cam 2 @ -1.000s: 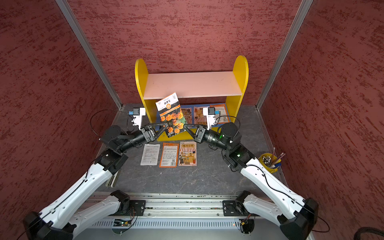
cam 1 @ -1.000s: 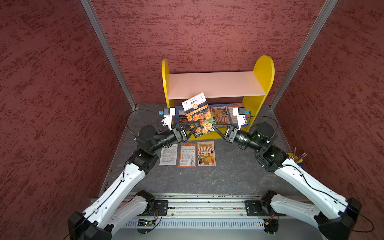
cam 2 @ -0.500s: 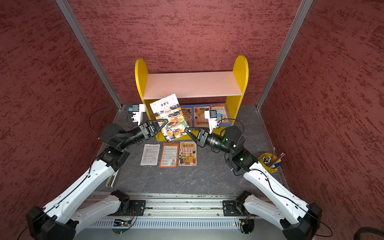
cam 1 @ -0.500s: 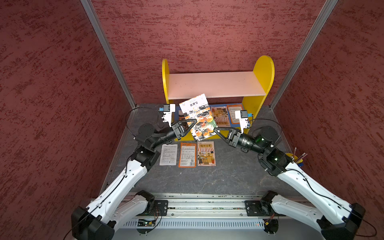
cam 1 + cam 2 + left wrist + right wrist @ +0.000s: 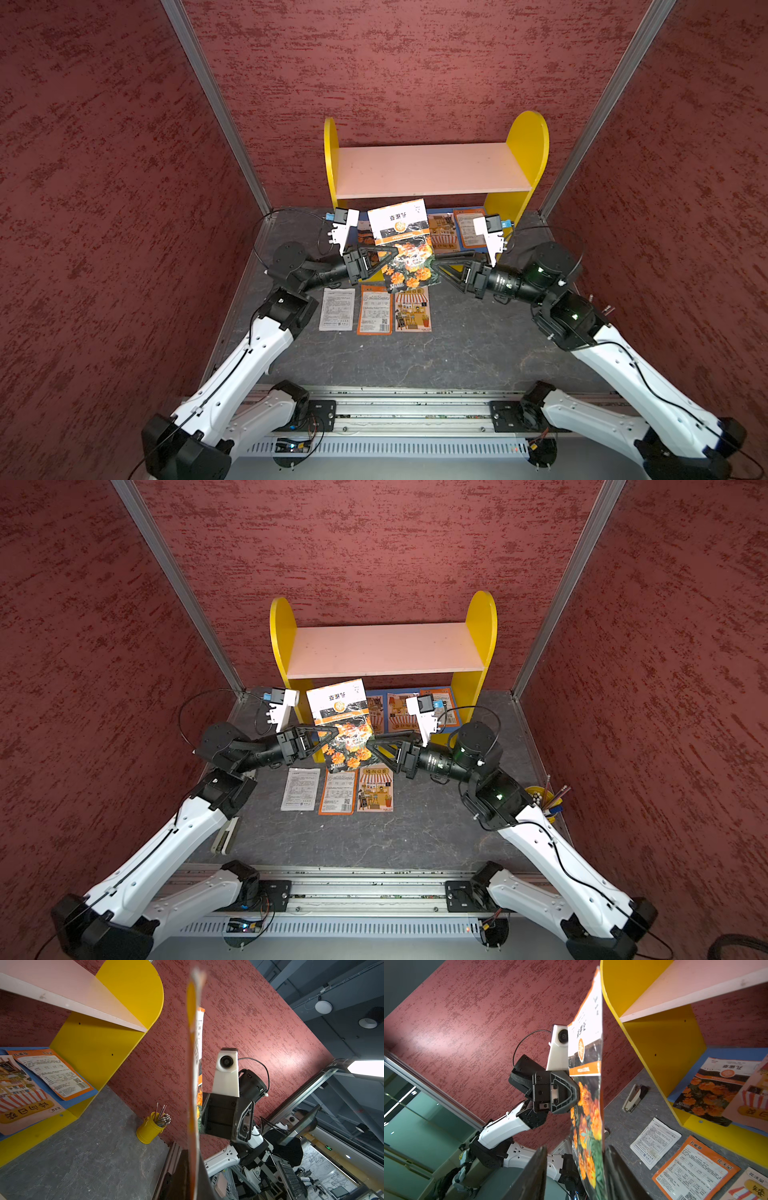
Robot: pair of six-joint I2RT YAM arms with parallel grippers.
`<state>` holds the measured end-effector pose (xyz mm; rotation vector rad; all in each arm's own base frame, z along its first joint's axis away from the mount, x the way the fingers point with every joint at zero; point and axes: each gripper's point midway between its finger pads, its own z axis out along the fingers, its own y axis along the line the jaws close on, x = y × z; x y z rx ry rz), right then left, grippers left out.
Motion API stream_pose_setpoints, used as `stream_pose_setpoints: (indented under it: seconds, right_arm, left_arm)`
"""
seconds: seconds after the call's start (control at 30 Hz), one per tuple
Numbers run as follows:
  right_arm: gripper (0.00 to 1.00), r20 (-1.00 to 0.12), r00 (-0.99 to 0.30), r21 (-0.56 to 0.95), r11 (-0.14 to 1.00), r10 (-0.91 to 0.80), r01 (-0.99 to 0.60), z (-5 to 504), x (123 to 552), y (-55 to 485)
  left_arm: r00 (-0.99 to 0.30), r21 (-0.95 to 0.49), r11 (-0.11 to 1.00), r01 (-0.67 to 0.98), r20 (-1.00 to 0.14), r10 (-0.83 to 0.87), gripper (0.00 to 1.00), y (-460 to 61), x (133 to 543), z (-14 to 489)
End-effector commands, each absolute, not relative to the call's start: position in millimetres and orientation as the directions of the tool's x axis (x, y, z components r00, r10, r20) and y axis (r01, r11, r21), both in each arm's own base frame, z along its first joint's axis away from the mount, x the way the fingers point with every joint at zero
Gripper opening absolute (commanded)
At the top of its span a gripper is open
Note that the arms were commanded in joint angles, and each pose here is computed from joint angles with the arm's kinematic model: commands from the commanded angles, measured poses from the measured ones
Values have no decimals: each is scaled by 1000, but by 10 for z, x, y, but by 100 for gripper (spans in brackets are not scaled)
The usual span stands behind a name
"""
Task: Take the seed bag off the shelf
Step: Pick up the seed packet from the shelf.
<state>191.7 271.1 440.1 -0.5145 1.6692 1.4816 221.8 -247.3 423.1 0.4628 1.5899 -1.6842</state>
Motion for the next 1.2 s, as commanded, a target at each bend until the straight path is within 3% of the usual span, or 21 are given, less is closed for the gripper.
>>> stream_pose_setpoints:
  seconds: [0.0,0.23,0.43,0.53,0.6,0.7,0.8,0.87,0.9,1.17]
  right_arm:
    - [47,-805,-569,593,207,167,-778,4403,1880,2750]
    - [38,-802,-576,597,207,158,-775,4376,1927,2797]
    - [9,-806,-570,592,227,160,-773,4358,1943,2779]
    - [0,-808,-568,589,251,159,-768,4340,1952,2749]
    - [0,-806,-570,591,262,160,-763,4328,1952,2732]
    - [0,-801,-578,596,296,156,-747,4267,1968,2695]
    - [0,-795,-589,595,369,144,-714,4148,1999,2610]
    - [0,-782,-611,597,430,122,-678,4007,2011,2543]
    - [0,-776,-621,594,460,111,-660,3928,2025,2505]
    - [0,-697,-715,563,656,50,-503,3216,2058,2168]
  left_arm:
    - [-632,-652,14,758,-740,-233,0,-2520,2095,4322]
    - [-636,-648,-11,761,-744,-205,0,-2605,2048,4314]
    - [-641,-651,-16,759,-743,-194,0,-2642,2042,4284]
    - [-644,-655,-6,755,-741,-190,0,-2644,2055,4252]
    - [-646,-658,5,753,-740,-187,14,-2642,2061,4228]
    - [-652,-669,42,742,-735,-184,54,-2622,2098,4186]
    - [-656,-679,118,725,-732,-181,83,-2556,2147,4117]
    - [-650,-676,174,716,-737,-187,96,-2481,2164,4090]
    - [-649,-675,200,710,-738,-184,100,-2448,2168,4064]
    - [-625,-615,417,670,-770,-132,100,-2153,2025,3762]
